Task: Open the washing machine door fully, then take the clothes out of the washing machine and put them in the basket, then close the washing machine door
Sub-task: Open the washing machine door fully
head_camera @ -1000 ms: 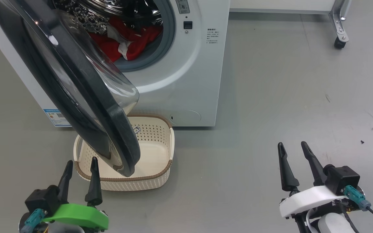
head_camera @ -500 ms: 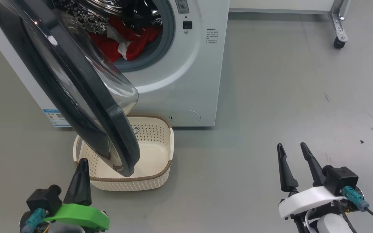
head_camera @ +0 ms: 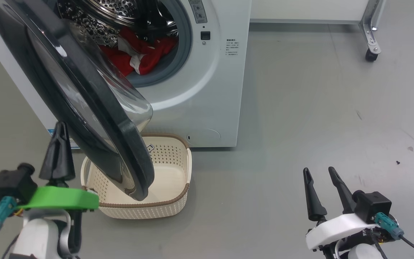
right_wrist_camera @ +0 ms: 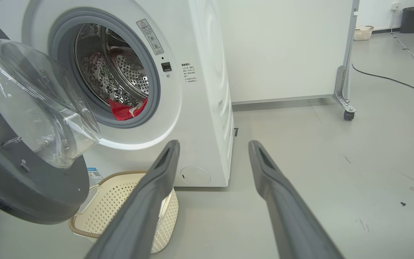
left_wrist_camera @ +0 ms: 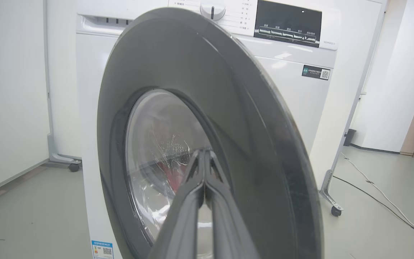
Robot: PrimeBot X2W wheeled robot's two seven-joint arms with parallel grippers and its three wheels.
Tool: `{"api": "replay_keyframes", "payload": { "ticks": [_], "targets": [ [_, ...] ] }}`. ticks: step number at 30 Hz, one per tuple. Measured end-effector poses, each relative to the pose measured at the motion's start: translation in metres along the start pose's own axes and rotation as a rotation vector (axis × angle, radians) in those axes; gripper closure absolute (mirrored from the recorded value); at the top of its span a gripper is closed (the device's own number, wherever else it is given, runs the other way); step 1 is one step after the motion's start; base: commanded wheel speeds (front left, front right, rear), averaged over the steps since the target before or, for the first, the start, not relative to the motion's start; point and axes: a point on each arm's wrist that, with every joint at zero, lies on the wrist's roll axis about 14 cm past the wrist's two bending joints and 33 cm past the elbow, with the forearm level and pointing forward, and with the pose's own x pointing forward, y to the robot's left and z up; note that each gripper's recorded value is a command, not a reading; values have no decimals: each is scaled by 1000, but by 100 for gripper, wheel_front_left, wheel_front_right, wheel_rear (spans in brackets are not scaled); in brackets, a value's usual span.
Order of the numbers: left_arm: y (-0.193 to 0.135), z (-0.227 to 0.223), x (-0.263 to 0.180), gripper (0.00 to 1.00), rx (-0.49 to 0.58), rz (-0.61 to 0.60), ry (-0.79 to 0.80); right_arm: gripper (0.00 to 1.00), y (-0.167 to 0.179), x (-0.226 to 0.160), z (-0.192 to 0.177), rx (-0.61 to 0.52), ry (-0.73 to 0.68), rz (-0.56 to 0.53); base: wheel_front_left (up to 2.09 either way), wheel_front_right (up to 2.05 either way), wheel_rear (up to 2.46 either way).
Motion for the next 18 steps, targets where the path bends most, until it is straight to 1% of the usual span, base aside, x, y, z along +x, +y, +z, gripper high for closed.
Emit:
{"api": "replay_keyframes", "payload": {
  "ticks": [4,10,14,18],
  "targets": [
    [-8,35,16,100,32,-41,-101,0,1,-2,0,-1,-2,4,0,0,0],
    [-28,75,33,100,42,-109,-223,0,1,-4,3,-3,-11,1,0,0,0],
    [-37,89,38,100,44,-137,-262,0,1,-5,3,-2,-14,4,0,0,0],
    [-55,103,43,100,42,-190,-301,0,1,-5,4,-5,-16,1,0,0,0]
  ]
}}
